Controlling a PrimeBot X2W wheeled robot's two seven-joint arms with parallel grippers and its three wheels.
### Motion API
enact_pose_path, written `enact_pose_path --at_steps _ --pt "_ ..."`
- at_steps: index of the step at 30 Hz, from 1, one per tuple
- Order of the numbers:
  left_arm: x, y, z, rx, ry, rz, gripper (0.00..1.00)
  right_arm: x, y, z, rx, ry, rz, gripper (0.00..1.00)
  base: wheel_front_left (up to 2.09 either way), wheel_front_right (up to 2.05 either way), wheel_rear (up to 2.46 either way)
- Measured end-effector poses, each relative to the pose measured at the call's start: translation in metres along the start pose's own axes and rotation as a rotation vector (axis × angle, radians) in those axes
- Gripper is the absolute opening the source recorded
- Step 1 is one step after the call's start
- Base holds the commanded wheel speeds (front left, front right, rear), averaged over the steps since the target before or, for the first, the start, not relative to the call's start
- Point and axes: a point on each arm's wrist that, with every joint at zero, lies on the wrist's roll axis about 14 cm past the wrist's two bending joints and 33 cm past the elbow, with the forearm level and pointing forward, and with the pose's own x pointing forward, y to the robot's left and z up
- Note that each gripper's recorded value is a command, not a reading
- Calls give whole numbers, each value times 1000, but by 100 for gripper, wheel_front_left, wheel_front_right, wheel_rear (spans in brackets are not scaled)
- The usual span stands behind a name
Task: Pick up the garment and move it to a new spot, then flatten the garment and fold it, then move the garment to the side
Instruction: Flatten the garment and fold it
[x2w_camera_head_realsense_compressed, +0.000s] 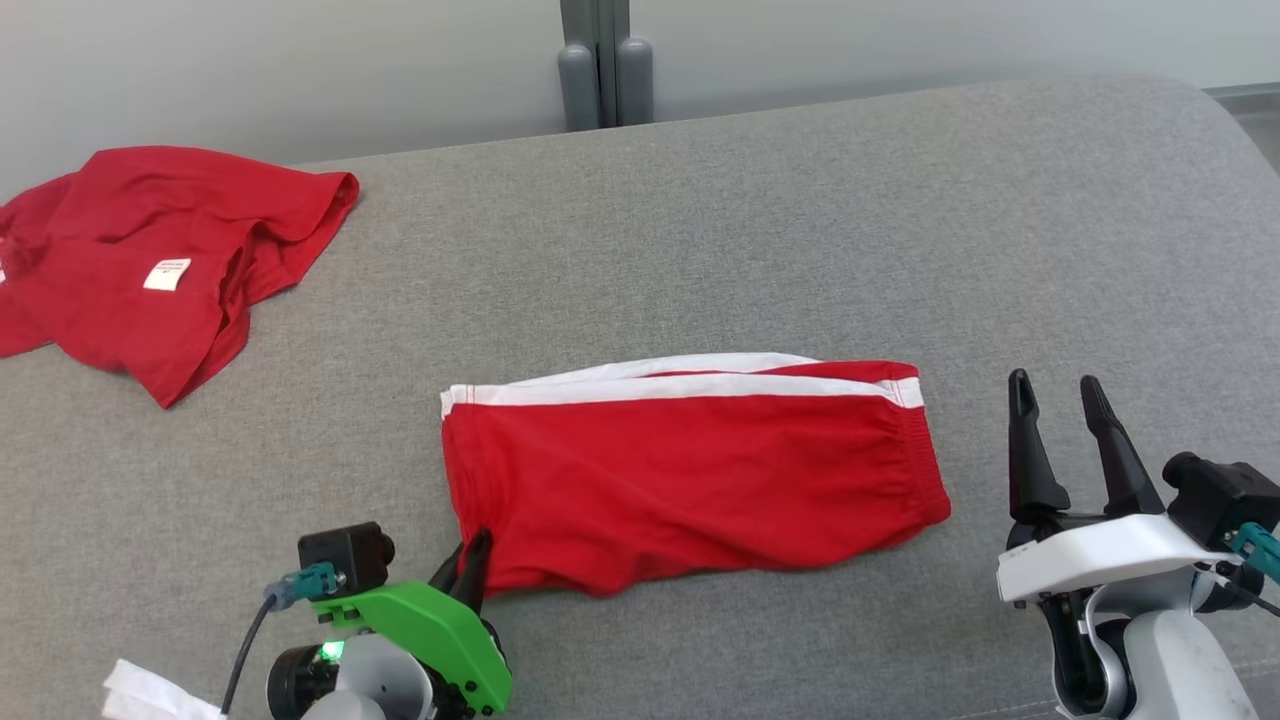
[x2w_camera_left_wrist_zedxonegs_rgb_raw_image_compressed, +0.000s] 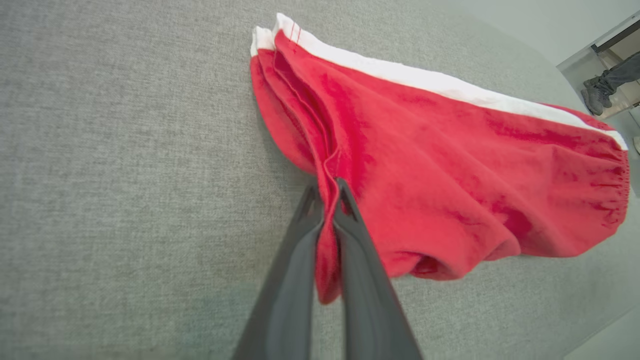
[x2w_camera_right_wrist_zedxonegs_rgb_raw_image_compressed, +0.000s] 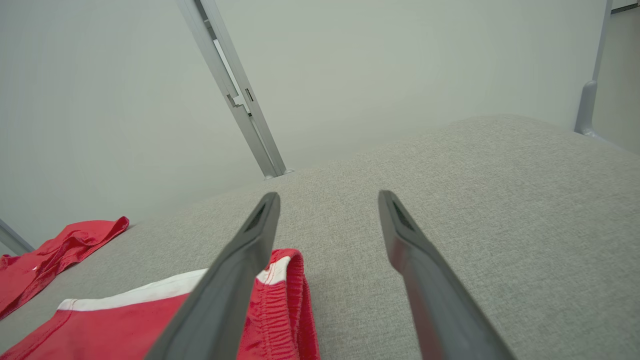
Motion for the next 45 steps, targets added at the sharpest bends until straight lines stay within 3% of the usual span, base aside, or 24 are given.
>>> enact_pose_path --at_steps 1,2,3,12,19,24,33,44,45 --pt "-1 -1 -1 -8 0 -1 33 0 1 0 -1 0 4 100 0 0 0" --pt "-2 -2 -2 -11 -6 2 47 0 2 1 -2 0 6 100 0 0 0" --pt "-2 -2 0 -7 -18 4 100 0 2 1 -2 1 7 100 0 0 0" --pt "-8 -6 50 70 -294 -9 100 -4 -5 -8 -27 67 -11 100 0 0 0" --pt "-24 -9 86 141 -464 -1 100 -2 5 -25 -69 218 20 100 0 0 0" --pt "-38 0 86 142 -495 38 100 7 18 -37 -124 339 67 100 0 0 0" --pt "-54 14 89 132 -535 99 100 9 12 -85 -198 611 99 100 0 0 0" --pt "-64 37 87 118 -544 175 100 14 15 -135 -149 831 128 100 0 0 0" --pt "-64 38 87 117 -543 178 100 16 16 -137 -147 841 131 90 0 0 0"
